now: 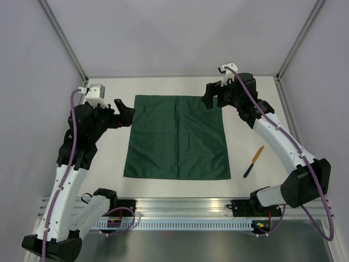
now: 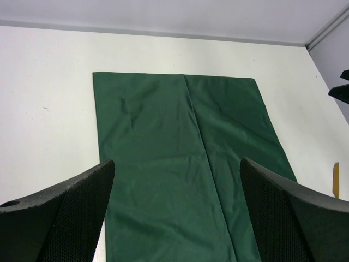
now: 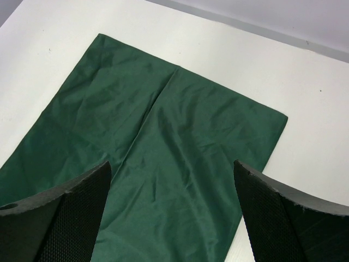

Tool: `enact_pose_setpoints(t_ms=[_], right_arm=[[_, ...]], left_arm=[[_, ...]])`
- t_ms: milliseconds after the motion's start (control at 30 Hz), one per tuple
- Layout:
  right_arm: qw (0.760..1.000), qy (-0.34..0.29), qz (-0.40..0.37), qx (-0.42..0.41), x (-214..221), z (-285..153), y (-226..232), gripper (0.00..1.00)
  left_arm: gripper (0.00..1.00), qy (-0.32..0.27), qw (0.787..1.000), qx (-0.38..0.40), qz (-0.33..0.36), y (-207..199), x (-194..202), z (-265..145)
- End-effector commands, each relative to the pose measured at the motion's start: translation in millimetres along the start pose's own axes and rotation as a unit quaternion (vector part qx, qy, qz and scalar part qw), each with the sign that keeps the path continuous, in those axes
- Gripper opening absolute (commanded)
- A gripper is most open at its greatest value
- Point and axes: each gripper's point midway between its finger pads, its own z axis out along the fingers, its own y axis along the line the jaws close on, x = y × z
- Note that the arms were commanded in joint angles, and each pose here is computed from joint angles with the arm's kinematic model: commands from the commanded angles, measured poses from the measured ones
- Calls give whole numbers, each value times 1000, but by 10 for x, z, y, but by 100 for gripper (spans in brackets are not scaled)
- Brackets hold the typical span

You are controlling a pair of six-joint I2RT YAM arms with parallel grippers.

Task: Fold the napkin, place the utensils inside, and roll it up
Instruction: Fold the napkin

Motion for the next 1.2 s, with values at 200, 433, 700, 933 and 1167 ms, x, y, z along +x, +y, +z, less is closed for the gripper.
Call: enact_pose_setpoints(t_ms=[200, 433, 700, 933, 1167], right_arm=[[1000, 2, -10, -9, -2, 58, 65, 98], [993, 60, -78, -69, 434, 388, 1078, 92], [954, 120, -183, -206, 1251, 420, 2718, 71], [922, 152, -227, -274, 1814, 375, 3569, 58], [904, 168, -252, -302, 2295, 423, 4005, 53]], left_arm=[[100, -57, 998, 21, 8, -180, -551, -104], [100, -153, 988, 16, -12, -341, -1350, -485], [100, -244, 969, 1, -28, -385, -1864, -1014], [100, -253, 967, -9, -34, -339, -1816, -1132], [100, -254, 966, -30, -27, -246, -1726, -1196]])
